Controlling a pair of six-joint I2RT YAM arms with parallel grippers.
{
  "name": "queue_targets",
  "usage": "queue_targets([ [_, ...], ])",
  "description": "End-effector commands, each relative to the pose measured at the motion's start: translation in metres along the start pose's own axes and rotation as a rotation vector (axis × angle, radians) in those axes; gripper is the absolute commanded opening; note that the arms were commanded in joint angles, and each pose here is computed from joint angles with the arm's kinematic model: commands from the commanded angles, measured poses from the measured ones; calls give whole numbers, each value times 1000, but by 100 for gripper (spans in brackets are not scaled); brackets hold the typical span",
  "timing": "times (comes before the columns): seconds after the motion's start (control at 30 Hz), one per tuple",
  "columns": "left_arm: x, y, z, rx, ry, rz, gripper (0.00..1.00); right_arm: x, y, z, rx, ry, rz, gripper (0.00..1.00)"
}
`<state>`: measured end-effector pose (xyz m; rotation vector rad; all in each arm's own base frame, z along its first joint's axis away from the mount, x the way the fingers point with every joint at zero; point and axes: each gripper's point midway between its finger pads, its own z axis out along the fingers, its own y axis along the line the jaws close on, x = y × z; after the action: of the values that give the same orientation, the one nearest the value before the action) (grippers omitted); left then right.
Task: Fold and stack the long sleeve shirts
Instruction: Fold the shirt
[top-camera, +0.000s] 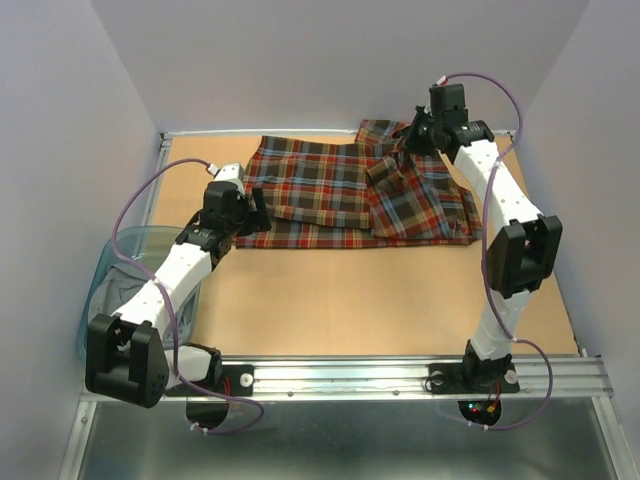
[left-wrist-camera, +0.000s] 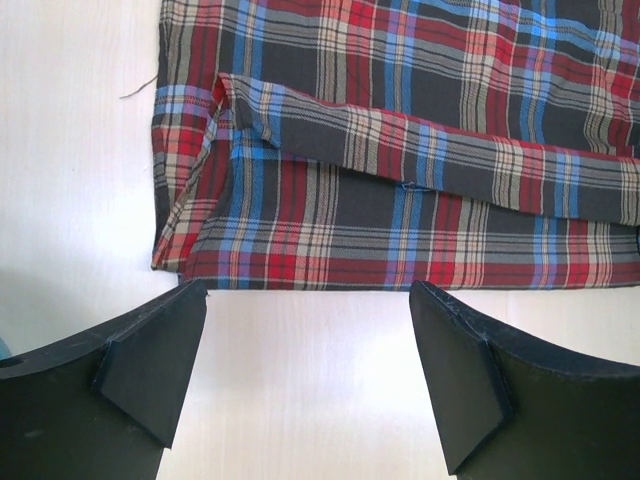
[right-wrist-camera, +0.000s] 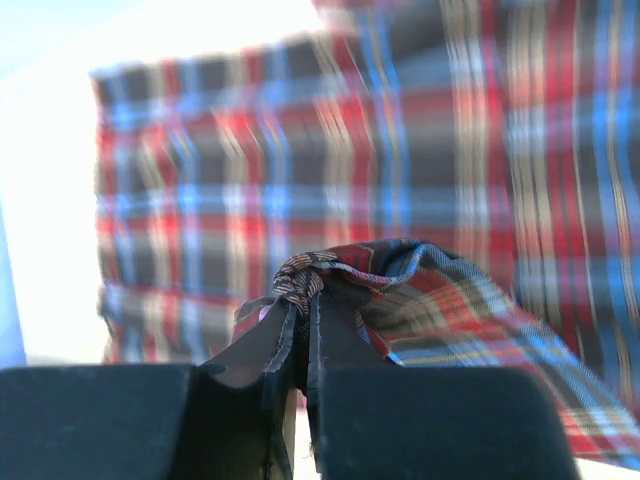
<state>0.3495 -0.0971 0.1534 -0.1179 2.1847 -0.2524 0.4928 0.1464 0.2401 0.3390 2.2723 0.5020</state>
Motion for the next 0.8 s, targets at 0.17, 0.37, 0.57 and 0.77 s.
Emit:
queue_targets([
  [0.17,-6,-9,-6,27,-13,-29,94,-129,79,-10,-218,-407,-125,0],
  [0.37,0,-9,2,16,16,-59,94,-146,76,17,-205,-500,-166,0],
  [0.57,4,-13,20,12,59,-92,94,-147,76,43,-227,-524,-162,1],
  [0.77,7,-14,27,9,85,-108,94,-134,72,58,-241,-482,-62,1],
])
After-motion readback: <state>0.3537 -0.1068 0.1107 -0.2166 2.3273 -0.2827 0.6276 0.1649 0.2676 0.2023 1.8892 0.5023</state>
